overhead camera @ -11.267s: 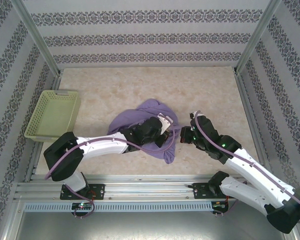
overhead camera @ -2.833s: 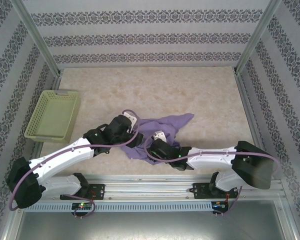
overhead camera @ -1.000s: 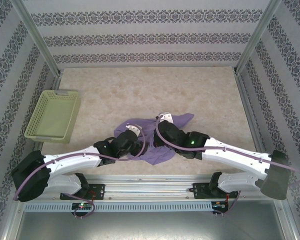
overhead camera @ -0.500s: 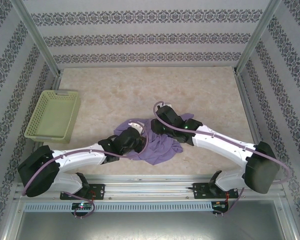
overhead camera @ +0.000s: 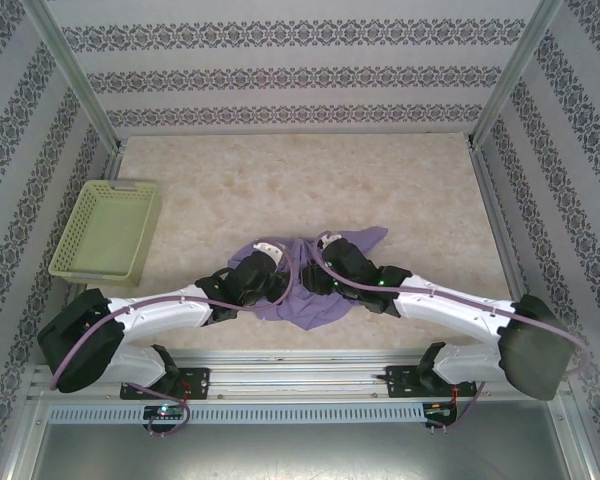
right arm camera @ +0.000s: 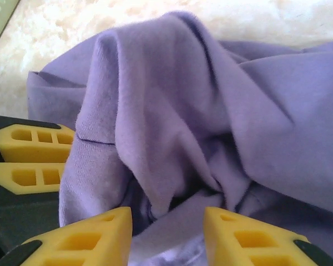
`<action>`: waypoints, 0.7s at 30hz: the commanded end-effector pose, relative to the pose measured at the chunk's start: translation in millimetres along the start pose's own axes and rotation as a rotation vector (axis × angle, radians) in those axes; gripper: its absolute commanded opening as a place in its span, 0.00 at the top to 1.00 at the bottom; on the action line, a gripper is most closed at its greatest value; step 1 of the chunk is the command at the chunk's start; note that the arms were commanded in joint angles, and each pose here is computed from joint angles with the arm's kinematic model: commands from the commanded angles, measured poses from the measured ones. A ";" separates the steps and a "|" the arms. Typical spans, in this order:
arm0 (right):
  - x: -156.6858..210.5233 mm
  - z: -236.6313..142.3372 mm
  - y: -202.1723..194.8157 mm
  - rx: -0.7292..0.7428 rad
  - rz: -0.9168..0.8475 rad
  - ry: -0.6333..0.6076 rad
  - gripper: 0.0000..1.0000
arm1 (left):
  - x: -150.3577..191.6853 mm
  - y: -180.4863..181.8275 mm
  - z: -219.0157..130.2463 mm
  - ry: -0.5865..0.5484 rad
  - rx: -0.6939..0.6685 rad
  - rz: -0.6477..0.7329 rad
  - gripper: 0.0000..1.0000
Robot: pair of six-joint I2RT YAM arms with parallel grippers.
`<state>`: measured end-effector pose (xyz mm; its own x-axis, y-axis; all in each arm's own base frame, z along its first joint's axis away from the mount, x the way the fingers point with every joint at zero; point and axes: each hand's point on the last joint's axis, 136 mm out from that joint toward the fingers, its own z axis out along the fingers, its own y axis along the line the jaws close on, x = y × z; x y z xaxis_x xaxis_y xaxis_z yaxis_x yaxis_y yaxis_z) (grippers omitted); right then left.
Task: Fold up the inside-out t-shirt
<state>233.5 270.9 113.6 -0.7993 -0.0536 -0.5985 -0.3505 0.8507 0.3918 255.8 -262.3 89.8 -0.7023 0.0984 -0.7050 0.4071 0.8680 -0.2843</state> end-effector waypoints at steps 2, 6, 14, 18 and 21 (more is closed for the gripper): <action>-18.9 12.8 12.9 -0.002 -0.023 -0.027 0.68 | -10.9 -5.7 1.2 -0.032 0.035 -0.029 0.81; -20.7 10.1 5.1 0.065 -0.043 -0.021 0.89 | -9.0 -3.5 2.6 -0.025 0.022 -0.028 0.81; -22.4 -76.5 -29.0 0.172 -0.021 -0.094 1.00 | -0.6 5.4 19.7 0.038 -0.046 -0.021 0.81; -17.1 -99.5 -58.6 0.175 0.057 -0.107 1.00 | 0.6 -10.0 24.3 0.064 0.026 -0.009 0.83; -24.0 -90.7 -68.0 0.108 0.137 -0.109 1.00 | 3.6 -20.5 28.7 0.086 0.058 0.011 0.86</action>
<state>234.3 175.4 197.2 -0.7029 0.1279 -0.6997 -0.2176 0.8979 0.3827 262.8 -279.6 70.6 -0.7423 0.1372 -0.6559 0.4146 0.8630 -0.2888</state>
